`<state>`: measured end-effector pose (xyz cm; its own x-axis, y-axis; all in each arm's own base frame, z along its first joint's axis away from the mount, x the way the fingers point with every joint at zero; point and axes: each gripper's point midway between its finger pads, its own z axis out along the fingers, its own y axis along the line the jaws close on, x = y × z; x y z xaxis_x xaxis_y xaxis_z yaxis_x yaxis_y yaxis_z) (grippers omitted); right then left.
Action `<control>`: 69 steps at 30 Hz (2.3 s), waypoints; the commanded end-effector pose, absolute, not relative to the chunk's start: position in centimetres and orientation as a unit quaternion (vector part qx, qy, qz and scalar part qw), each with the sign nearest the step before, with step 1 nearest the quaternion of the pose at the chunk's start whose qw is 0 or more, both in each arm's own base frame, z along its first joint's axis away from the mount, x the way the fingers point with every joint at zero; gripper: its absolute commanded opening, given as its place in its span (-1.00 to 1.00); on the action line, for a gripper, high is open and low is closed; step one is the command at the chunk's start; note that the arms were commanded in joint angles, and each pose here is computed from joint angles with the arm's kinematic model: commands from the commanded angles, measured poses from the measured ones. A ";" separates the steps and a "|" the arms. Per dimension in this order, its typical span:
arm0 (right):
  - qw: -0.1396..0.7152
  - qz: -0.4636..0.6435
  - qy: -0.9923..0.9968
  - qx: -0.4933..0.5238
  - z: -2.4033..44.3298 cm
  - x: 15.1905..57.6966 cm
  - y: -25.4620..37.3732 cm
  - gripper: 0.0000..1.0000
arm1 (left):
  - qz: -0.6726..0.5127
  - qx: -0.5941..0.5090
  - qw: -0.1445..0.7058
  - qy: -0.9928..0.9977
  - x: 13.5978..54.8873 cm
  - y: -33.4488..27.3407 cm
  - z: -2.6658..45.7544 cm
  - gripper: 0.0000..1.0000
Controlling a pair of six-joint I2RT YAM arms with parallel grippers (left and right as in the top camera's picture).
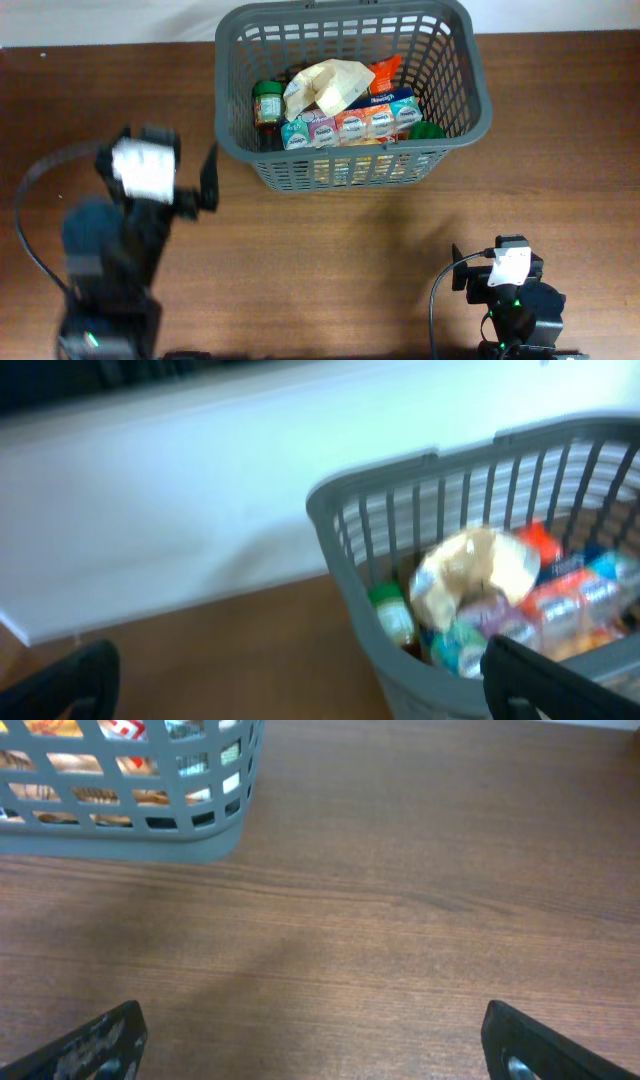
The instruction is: Pack container
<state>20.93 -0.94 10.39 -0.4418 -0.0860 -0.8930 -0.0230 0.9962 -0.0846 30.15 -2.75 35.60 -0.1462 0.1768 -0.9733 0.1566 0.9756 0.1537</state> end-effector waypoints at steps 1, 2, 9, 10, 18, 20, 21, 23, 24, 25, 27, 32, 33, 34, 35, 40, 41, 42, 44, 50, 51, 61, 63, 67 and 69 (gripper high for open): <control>0.530 -0.025 0.847 -0.037 10.3 21.0 -0.7 0.97 | 0.020 0.112 0.686 0.718 27.5 -2.6 31.2 0.98; 0.530 -0.025 0.847 -0.037 10.3 21.0 -0.7 0.97 | 0.021 0.111 0.695 0.710 27.1 -2.6 30.3 0.98; 0.530 -0.025 0.847 -0.037 10.3 21.0 -0.7 0.97 | 0.022 0.111 0.707 0.698 25.4 -2.5 22.4 0.98; 0.530 -0.025 0.847 -0.037 10.3 21.0 -0.7 0.97 | 0.022 0.111 0.706 0.699 25.2 -2.5 21.3 0.98; 0.530 -0.025 0.847 -0.037 10.3 21.0 -0.7 0.97 | 0.022 0.111 0.705 0.700 24.7 -2.5 17.5 0.98; 0.530 -0.025 0.847 -0.037 10.3 21.0 -0.7 0.98 | 0.020 0.112 0.694 0.711 24.5 -2.5 16.7 0.98; 0.530 -0.025 0.847 -0.037 10.3 21.0 -0.7 0.97 | 0.020 0.112 0.688 0.716 24.5 -2.5 16.3 0.98; 0.530 -0.025 0.847 -0.037 10.3 21.0 -0.7 0.97 | 0.019 0.113 0.683 0.722 24.5 -2.5 15.9 0.98; 0.530 -0.025 0.847 -0.037 10.3 21.0 -0.7 0.98 | 0.019 0.113 0.683 0.722 24.5 -2.5 15.9 0.98; 0.530 -0.025 0.847 -0.037 10.3 21.0 -0.7 0.98 | 0.019 0.113 0.683 0.722 24.5 -2.5 15.9 0.98; 0.530 -0.025 0.847 -0.037 10.3 21.0 -0.7 0.97 | 0.019 0.113 0.683 0.722 24.5 -2.5 15.9 0.98; 0.530 -0.025 0.847 -0.037 10.3 21.0 -0.7 0.97 | 0.019 0.113 0.682 0.722 24.5 -2.5 15.9 0.98; 0.530 -0.025 0.847 -0.037 10.3 21.0 -0.7 0.97 | 0.019 0.113 0.682 0.722 24.5 -2.5 15.9 0.98; 0.530 -0.025 0.847 -0.037 10.3 21.0 -0.7 0.97 | 0.019 0.113 0.682 0.722 24.5 -2.5 15.9 0.98; 0.530 -0.025 0.847 -0.037 10.3 21.0 -0.7 0.98 | 0.019 0.113 0.682 0.722 24.5 -2.5 15.9 0.98; 0.530 -0.025 0.847 -0.037 10.3 21.0 -0.7 0.98 | 0.019 0.113 0.682 0.722 24.5 -2.5 15.9 0.98; 0.530 -0.025 0.847 -0.037 10.3 21.0 -0.7 0.97 | 0.019 0.113 0.682 0.722 24.5 -2.5 15.9 0.98; 0.530 -0.025 0.847 -0.037 10.3 21.0 -0.7 0.98 | 0.019 0.113 0.682 0.722 24.5 -2.5 15.9 0.98; 0.530 -0.025 0.847 -0.037 10.3 21.0 -0.7 0.97 | 0.019 0.113 0.682 0.722 24.5 -2.5 15.9 0.98; 0.530 -0.025 0.847 -0.037 10.3 21.0 -0.7 0.98 | 0.019 0.113 0.682 0.722 24.5 -2.5 15.9 0.98; 0.530 -0.025 0.847 -0.037 10.3 21.0 -0.7 0.98 | 0.019 0.113 0.682 0.722 24.5 -2.5 15.9 0.98; 0.530 -0.025 0.847 -0.037 10.3 21.0 -0.7 0.97 | 0.019 0.113 0.682 0.722 24.5 -2.5 15.9 0.98; 0.530 -0.025 0.847 -0.037 10.3 21.0 -0.7 0.97 | 0.019 0.113 0.682 0.722 24.5 -2.5 15.9 0.98; 0.530 -0.025 0.847 -0.037 10.3 21.0 -0.7 0.97 | 0.019 0.113 0.682 0.722 24.5 -2.5 15.9 0.98; 0.530 -0.025 0.847 -0.037 10.3 21.0 -0.7 0.98 | 0.019 0.113 0.682 0.722 24.5 -2.5 15.9 0.98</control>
<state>20.92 -0.94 10.38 -0.4425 -0.0859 -0.8926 -0.0231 0.9962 -0.0845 24.49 -2.51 16.02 -0.0463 0.1765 -0.9832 0.1386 0.9759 0.1686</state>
